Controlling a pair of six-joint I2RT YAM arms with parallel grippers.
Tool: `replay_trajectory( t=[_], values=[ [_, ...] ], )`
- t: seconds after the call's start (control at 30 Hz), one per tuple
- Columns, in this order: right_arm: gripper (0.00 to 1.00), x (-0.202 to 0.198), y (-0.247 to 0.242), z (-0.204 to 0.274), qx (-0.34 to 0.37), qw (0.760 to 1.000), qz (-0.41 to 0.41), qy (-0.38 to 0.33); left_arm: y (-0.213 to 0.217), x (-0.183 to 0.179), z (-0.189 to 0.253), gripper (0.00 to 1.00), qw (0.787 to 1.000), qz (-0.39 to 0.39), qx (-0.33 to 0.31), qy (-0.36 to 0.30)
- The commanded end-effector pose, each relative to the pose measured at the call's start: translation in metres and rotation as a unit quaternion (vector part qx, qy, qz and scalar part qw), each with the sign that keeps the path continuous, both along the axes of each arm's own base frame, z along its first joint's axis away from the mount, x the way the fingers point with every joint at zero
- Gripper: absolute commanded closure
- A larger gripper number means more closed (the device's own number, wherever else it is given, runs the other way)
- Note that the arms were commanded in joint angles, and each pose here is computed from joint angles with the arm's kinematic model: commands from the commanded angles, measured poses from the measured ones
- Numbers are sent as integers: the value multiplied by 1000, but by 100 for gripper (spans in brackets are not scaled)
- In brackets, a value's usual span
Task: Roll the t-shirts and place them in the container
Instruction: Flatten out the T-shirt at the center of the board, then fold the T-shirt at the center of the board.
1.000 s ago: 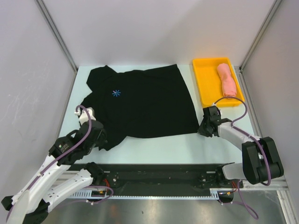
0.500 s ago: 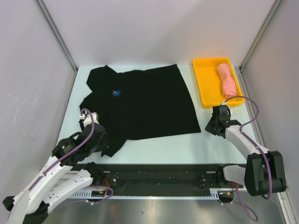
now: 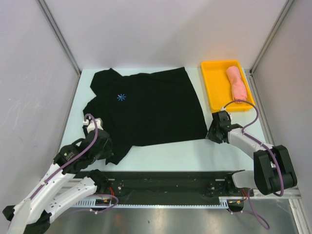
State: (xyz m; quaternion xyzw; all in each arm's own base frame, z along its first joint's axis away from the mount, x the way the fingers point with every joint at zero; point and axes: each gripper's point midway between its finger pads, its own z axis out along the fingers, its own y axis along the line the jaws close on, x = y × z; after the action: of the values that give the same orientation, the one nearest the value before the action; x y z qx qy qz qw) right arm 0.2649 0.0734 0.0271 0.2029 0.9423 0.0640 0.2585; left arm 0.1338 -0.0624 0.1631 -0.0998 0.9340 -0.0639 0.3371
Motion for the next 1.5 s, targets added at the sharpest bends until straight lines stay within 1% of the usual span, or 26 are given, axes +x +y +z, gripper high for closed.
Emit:
replay_trajectory(
  t=[0.0, 0.23, 0.3, 0.4, 0.47, 0.6, 0.73, 0.8, 0.87, 1.0, 1.03, 1.1, 1.13, 1.2, 1.47],
  values=[
    [62, 15, -1, 0, -8, 1000, -14, -21, -1, -1, 5, 100, 1000, -1, -8, -5],
    [68, 22, 1, -2, -5, 999, -20, -28, 2, -4, 5, 100, 1000, -1, -5, -4],
    [68, 24, 2, -1, -5, 999, -21, -32, 2, -4, 4, 100, 1000, -1, -3, -2],
    [66, 23, 2, -1, -5, 999, -22, -32, 3, -4, 3, 100, 1000, 0, -3, -2],
    [62, 22, 3, 4, -4, 999, -22, -38, 3, -4, 2, 100, 1000, -1, -1, 0],
    [57, 24, 3, 15, 1, 998, -30, -57, 2, -3, 2, 100, 1000, -1, -1, 0],
    [58, 25, 3, 12, 1, 998, -30, -54, 2, -3, 3, 100, 1000, -2, 1, 0],
    [58, 23, 4, 3, 0, 999, -28, -42, 2, -3, 3, 100, 1000, -2, 2, 0],
    [62, 22, 5, -4, -1, 999, -26, -33, 3, -3, 2, 100, 1000, -2, 4, 1],
    [68, 20, 5, -9, -4, 999, -25, -23, 2, -3, 2, 100, 1000, -3, 4, 2],
    [75, 20, 4, -9, -4, 999, -26, -23, 2, -3, 2, 100, 1000, -6, 5, 2],
    [85, 21, 1, -7, -8, 999, -32, -25, 0, -4, 1, 100, 1000, -12, 6, 7],
    [94, 19, -1, -8, -10, 999, -33, -22, 0, -4, 0, 100, 1000, -16, 10, 11],
    [100, 16, -6, -7, -13, 999, -36, -15, 1, -6, -1, 100, 1000, -22, 14, 16],
    [100, 12, -33, 13, -28, 998, -53, -30, 0, -17, -12, 100, 998, -49, 23, 45]
  ],
)
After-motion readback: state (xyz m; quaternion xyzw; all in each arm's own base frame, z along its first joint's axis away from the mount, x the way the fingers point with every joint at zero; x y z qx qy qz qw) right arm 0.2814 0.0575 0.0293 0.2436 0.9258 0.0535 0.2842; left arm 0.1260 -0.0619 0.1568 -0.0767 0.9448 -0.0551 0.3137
